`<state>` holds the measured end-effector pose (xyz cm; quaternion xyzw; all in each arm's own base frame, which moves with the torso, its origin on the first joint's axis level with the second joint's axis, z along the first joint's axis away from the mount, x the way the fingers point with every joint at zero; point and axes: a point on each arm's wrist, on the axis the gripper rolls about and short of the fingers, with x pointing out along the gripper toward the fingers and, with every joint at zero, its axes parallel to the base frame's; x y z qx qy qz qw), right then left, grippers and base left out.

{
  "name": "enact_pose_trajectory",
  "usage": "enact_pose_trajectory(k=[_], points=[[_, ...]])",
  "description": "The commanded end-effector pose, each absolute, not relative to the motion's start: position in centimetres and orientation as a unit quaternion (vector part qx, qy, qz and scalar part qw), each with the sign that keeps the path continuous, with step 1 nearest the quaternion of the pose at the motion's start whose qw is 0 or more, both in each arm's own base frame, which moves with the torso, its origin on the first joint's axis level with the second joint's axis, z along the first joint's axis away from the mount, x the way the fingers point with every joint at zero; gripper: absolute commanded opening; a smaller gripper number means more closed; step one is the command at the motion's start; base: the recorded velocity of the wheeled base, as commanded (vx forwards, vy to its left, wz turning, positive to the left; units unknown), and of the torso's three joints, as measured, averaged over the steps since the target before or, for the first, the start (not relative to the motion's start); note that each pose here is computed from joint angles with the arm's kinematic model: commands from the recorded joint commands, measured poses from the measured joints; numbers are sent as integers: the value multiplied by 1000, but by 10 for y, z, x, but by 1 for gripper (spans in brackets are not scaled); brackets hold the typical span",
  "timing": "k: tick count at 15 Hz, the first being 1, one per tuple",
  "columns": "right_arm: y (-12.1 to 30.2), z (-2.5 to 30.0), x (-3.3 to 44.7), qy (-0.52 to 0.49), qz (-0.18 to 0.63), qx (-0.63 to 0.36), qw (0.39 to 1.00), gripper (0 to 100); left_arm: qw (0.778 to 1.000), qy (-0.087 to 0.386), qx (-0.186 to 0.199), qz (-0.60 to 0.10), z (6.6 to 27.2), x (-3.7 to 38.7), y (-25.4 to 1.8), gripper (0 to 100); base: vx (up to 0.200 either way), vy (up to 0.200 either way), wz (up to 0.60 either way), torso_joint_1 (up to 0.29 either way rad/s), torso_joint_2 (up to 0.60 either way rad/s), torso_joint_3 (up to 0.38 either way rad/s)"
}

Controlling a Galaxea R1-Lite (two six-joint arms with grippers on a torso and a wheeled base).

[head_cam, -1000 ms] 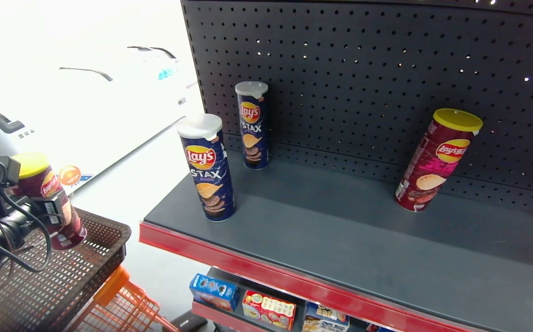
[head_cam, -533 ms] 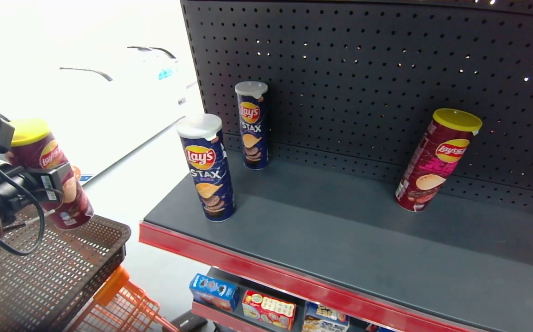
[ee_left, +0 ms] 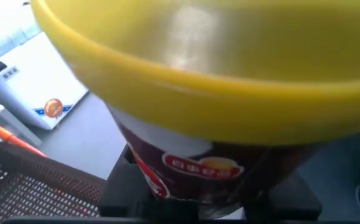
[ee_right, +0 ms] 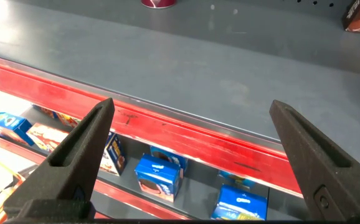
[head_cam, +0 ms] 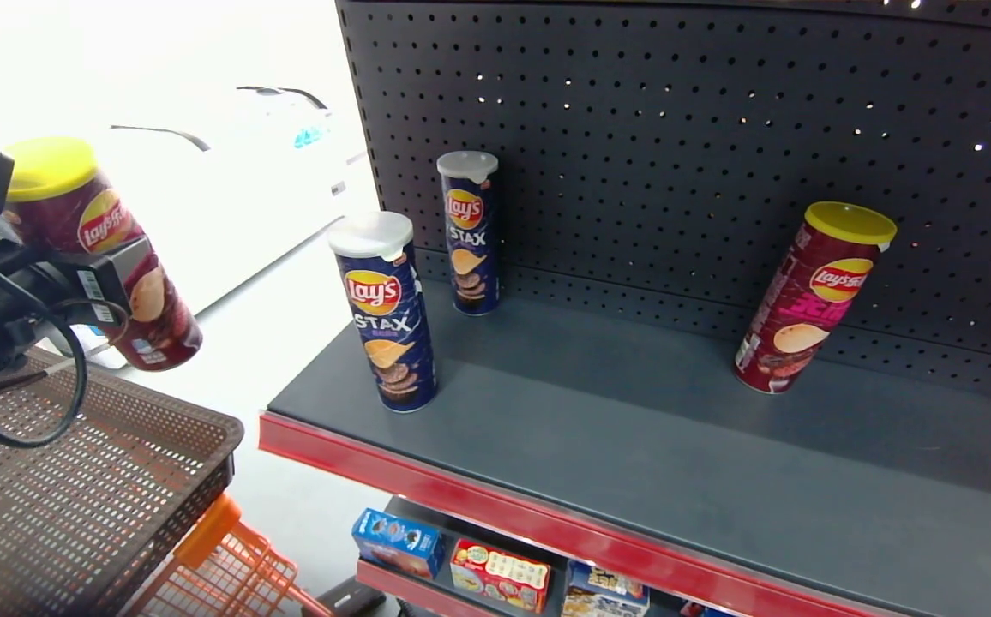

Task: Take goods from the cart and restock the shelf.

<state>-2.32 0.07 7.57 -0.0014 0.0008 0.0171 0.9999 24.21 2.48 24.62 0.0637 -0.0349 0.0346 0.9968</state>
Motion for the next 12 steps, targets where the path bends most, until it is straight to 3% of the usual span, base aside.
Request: enact_pose_trajectory(k=[1,9,12], points=[[1,76,-23,2,18,-2,1000,100,997,-52,63,8,255,238,11,0,0,0,0,0,0,0],[1,76,-23,2,18,-2,1000,100,996,-36,53,-63,243,233,-22,0,0,0,0,0,0,0],[1,76,-23,2,18,-2,1000,100,995,-26,50,-83,230,200,-25,0,0,0,0,0,0,0]])
